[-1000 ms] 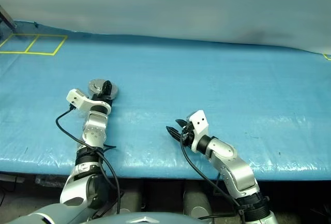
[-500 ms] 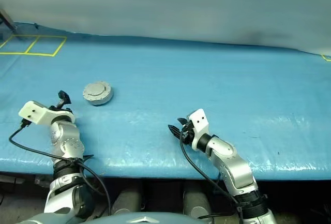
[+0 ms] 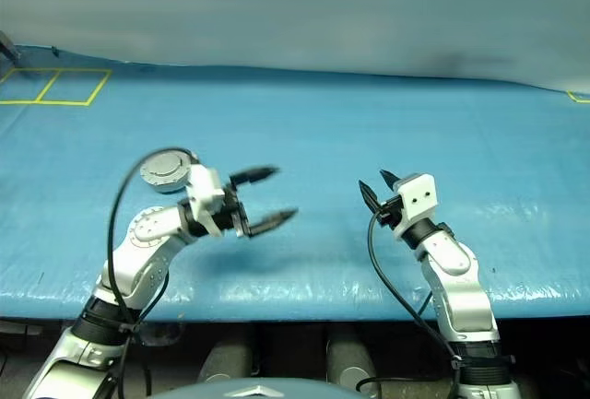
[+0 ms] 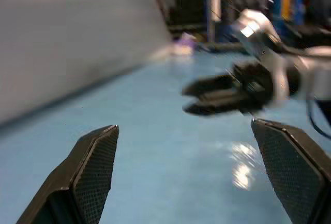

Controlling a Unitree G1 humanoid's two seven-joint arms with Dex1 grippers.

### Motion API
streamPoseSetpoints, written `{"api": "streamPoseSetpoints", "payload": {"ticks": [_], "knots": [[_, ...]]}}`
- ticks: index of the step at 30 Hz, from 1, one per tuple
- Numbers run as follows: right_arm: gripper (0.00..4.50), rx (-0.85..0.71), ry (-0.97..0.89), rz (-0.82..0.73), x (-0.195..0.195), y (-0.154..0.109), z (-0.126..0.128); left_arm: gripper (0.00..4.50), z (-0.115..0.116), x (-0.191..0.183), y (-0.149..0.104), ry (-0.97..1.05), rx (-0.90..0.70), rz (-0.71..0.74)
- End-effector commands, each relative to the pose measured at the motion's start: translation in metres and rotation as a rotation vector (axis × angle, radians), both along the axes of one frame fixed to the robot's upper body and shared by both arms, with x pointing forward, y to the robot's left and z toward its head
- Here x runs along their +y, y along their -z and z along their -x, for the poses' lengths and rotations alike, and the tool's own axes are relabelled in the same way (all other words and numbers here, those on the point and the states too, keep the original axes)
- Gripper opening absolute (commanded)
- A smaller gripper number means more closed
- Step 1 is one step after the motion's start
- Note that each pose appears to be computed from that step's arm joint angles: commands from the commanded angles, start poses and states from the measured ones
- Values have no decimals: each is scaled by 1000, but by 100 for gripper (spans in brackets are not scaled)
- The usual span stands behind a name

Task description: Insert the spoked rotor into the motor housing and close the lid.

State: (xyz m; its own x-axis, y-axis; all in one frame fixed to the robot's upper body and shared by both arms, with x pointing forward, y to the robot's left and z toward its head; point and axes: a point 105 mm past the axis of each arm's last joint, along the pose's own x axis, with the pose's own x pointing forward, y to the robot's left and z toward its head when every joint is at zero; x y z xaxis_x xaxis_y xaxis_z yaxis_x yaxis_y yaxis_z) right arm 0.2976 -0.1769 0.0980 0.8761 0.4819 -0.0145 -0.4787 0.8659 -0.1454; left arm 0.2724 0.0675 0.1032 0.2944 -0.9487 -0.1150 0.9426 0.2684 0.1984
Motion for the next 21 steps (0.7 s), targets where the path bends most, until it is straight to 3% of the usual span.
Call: {"api": "streamPoseSetpoints", "payload": {"ticks": [1,2,6,7,21], "knots": [[284,30,-136,8,7,-9,16,450,10,5,28,59,20,-132],[301,55,-157,25,6,-6,19,450,12,7,34,64,25,-157],[440,106,-186,97,4,4,23,450,8,8,36,44,7,-141],[448,99,-191,99,5,3,23,450,7,8,33,40,-2,-128],[448,118,-227,184,12,13,19,450,-6,11,11,-32,-83,-57]]}}
